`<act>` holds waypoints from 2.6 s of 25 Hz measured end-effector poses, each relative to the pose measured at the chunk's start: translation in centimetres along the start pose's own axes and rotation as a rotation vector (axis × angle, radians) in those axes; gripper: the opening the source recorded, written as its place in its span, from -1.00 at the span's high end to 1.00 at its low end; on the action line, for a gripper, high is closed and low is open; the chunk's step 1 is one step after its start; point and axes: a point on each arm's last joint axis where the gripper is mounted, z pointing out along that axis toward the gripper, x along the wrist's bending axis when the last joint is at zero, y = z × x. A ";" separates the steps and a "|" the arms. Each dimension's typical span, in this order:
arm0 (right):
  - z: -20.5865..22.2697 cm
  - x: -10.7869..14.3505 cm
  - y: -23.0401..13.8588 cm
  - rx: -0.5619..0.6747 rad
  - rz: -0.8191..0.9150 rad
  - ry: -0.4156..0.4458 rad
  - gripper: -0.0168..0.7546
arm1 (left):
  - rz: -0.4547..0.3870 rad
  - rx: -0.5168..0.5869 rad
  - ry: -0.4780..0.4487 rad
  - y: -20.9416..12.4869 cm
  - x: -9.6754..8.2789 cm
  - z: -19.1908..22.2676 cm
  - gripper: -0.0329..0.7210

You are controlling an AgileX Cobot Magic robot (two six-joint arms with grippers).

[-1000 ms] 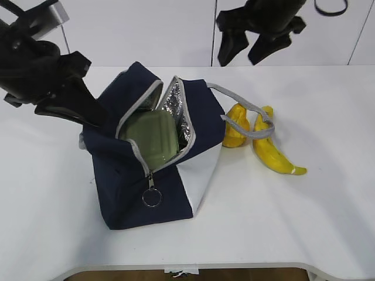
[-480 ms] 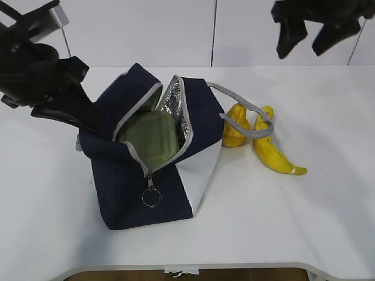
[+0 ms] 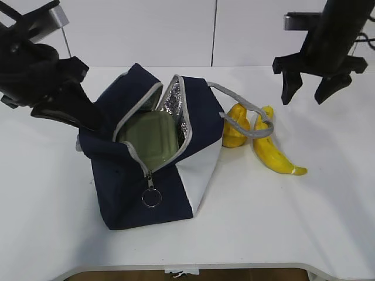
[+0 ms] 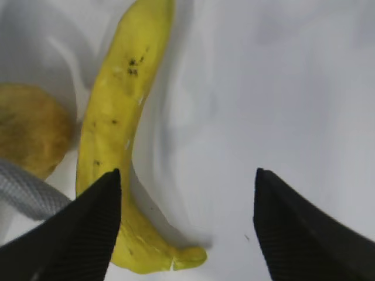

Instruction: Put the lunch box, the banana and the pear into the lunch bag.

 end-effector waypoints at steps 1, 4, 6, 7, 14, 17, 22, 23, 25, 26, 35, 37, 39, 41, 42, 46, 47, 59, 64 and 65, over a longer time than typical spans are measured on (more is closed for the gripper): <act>0.6 0.0 0.1 0.005 0.004 -0.001 -0.45 | 0.000 0.000 0.000 0.0 0.0 0.0 0.87; 2.6 0.4 0.5 0.017 0.026 0.036 -0.45 | 0.000 0.000 0.000 0.0 0.0 0.0 0.87; 3.6 0.9 0.7 0.015 0.048 0.082 -0.45 | 0.000 0.000 0.000 0.0 0.0 0.0 0.87; 3.9 1.2 0.9 0.006 0.070 0.123 -0.45 | 0.000 0.001 0.000 0.0 0.0 0.0 0.87; 6.2 2.2 1.7 -0.024 0.138 0.227 -0.45 | 0.000 0.008 -0.002 -0.1 0.0 0.0 0.87; 6.9 2.2 1.8 -0.027 0.144 0.227 -0.45 | 0.000 0.010 -0.003 -0.1 0.0 0.0 0.87; 7.0 2.1 2.0 -0.057 0.143 0.221 -0.45 | 0.000 0.010 -0.003 -0.1 0.0 0.0 0.87; 7.0 2.0 2.1 -0.060 0.139 0.213 -0.45 | 0.000 0.010 -0.003 -0.1 0.0 0.0 0.87; 7.0 2.0 2.1 -0.063 0.134 0.206 -0.45 | 0.000 0.010 -0.003 -0.1 0.0 0.0 0.87; 7.1 1.9 2.1 -0.061 0.132 0.202 -0.45 | 0.000 0.010 -0.003 -0.1 0.0 0.0 0.87; 9.3 1.9 1.8 -0.008 0.136 0.190 -0.45 | 0.000 0.010 -0.003 -0.1 0.0 0.0 0.87; 9.5 1.9 1.7 -0.002 0.136 0.189 -0.45 | 0.000 0.010 -0.003 -0.1 0.0 0.0 0.87; 10.1 1.9 1.5 0.022 0.136 0.187 -0.45 | 0.000 0.010 -0.003 -0.1 0.0 0.0 0.87; 10.3 1.8 1.3 0.044 0.131 0.179 -0.39 | 0.000 0.010 -0.003 -0.1 0.0 0.0 0.87; 10.3 1.8 1.3 0.046 0.130 0.178 -0.38 | 0.000 0.010 -0.003 -0.1 0.0 0.0 0.87; 10.1 1.8 1.0 0.093 0.121 0.169 -0.04 | 0.000 0.012 -0.004 -0.1 0.0 0.0 0.87; 9.9 1.7 1.0 0.102 0.112 0.158 0.20 | 0.000 0.012 -0.004 -0.1 0.0 0.0 0.87; 2.9 1.4 3.9 -0.043 0.010 0.102 0.29 | 0.000 0.019 -0.006 -0.2 -0.1 0.0 0.87; -5.1 2.5 3.1 -0.184 -0.008 0.264 0.29 | 0.000 0.019 -0.006 -0.2 -0.1 0.0 0.87; -5.6 2.6 3.0 -0.194 -0.010 0.275 0.29 | 0.000 0.019 -0.006 -0.2 -0.1 0.0 0.87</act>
